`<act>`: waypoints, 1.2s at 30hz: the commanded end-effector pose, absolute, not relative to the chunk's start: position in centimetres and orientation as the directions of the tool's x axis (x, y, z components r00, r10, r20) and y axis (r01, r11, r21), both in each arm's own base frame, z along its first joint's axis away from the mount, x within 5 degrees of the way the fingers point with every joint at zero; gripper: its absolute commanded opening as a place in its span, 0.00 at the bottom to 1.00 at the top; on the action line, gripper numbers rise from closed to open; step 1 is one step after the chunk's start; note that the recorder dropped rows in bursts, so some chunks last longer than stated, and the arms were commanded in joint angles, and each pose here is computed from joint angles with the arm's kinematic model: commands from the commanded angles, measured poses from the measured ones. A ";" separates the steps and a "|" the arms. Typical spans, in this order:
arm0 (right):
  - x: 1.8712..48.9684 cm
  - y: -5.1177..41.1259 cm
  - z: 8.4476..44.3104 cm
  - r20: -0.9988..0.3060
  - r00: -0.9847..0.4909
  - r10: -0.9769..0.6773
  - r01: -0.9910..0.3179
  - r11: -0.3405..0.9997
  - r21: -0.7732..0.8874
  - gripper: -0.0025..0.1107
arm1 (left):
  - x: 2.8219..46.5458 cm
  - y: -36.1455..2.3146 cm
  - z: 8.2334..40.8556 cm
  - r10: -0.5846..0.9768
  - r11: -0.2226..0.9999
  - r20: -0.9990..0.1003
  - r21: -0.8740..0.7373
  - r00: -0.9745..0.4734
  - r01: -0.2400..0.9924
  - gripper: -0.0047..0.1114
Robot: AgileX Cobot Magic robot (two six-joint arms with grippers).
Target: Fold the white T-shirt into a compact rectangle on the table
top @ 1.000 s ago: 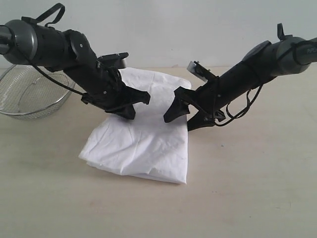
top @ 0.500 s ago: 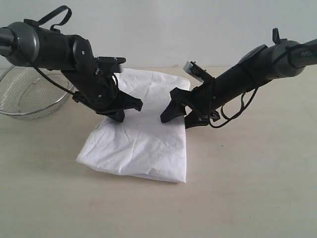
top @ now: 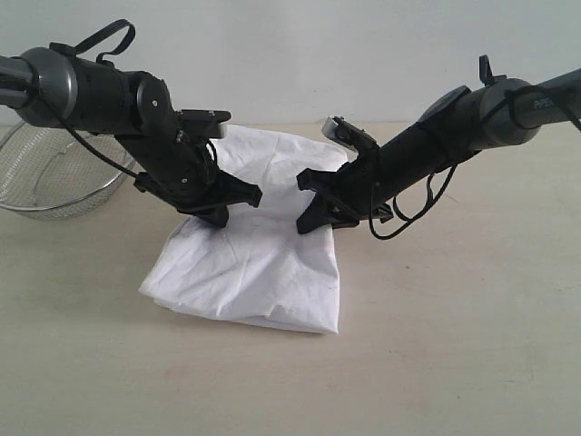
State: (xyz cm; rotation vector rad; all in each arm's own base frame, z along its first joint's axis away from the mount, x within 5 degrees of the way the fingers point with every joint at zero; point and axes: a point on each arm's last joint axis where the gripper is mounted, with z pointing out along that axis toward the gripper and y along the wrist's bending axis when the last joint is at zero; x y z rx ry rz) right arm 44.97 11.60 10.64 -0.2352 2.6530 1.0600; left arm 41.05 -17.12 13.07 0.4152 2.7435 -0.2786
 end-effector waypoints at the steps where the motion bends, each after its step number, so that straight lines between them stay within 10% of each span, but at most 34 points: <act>1: 44.7 11.7 10.5 -0.304 -0.949 -0.086 -0.272 0.711 0.648 0.02 | 41.2 -17.1 13.0 0.233 0.941 -0.375 -0.146 -0.897 0.305 0.08; 36: 48.2 -6.1 15.7 -0.343 -0.939 -0.028 -0.184 0.883 0.431 0.02 | 40.0 -17.2 20.6 0.230 0.913 -0.501 -0.185 -0.834 0.363 0.08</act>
